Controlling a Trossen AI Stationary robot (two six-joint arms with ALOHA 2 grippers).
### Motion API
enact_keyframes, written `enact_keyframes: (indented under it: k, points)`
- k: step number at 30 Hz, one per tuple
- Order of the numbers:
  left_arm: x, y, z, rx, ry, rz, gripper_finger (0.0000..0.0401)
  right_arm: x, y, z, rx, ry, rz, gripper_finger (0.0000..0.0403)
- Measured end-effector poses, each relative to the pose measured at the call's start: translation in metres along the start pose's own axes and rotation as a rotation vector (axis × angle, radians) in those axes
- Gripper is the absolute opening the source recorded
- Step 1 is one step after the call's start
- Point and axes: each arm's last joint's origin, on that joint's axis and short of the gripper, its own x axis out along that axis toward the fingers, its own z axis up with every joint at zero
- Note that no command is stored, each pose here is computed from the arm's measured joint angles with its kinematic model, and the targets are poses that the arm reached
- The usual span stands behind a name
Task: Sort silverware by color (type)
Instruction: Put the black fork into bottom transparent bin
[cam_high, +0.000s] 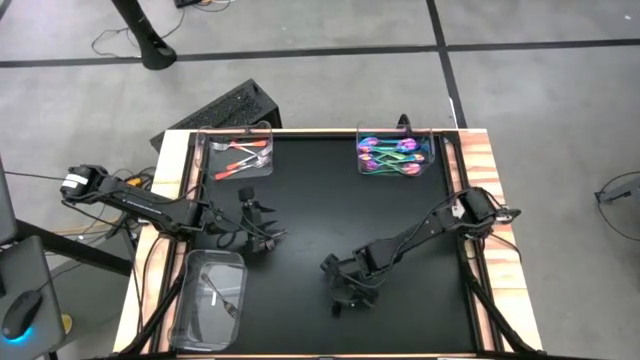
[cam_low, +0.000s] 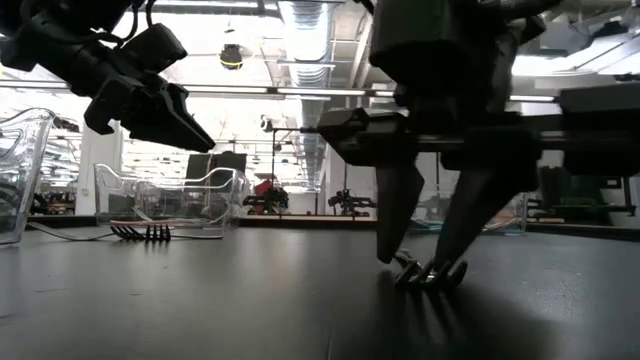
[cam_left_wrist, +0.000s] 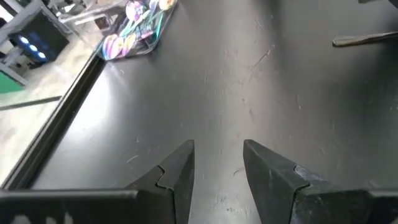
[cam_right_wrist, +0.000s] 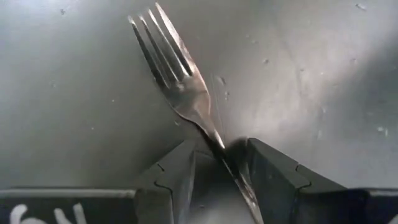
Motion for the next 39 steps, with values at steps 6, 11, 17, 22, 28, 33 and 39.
enact_keyframes:
  k: [6,11,17,22,28,33,39]
  points:
    - [0.000,0.000,-0.001,-0.001,0.009,0.000,0.0126,0.000,-0.011,-0.002,0.008,0.070,0.031,0.0148]
    - [0.000,0.000,-0.001,-0.001,0.011,0.000,0.0126,0.001,-0.018,-0.013,0.050,0.138,0.063,0.0075]
    - [0.000,0.000,-0.002,-0.014,0.021,-0.001,0.0126,0.000,-0.026,-0.021,0.081,0.159,0.068,0.0012]
    - [0.000,0.000,-0.005,-0.016,0.044,-0.003,0.0126,-0.008,-0.031,-0.023,0.190,0.161,0.040,0.0011]
    - [0.000,0.001,0.000,-0.039,0.003,0.021,0.0126,-0.035,-0.043,-0.025,0.303,0.169,-0.070,0.0006]
    - [0.000,0.001,0.008,-0.068,-0.073,0.026,0.0126,-0.073,-0.060,-0.037,0.472,0.111,-0.240,0.0005]
    - [-0.001,0.002,0.014,-0.092,-0.133,0.030,0.0126,-0.092,-0.062,-0.070,0.712,-0.093,-0.443,0.0005]
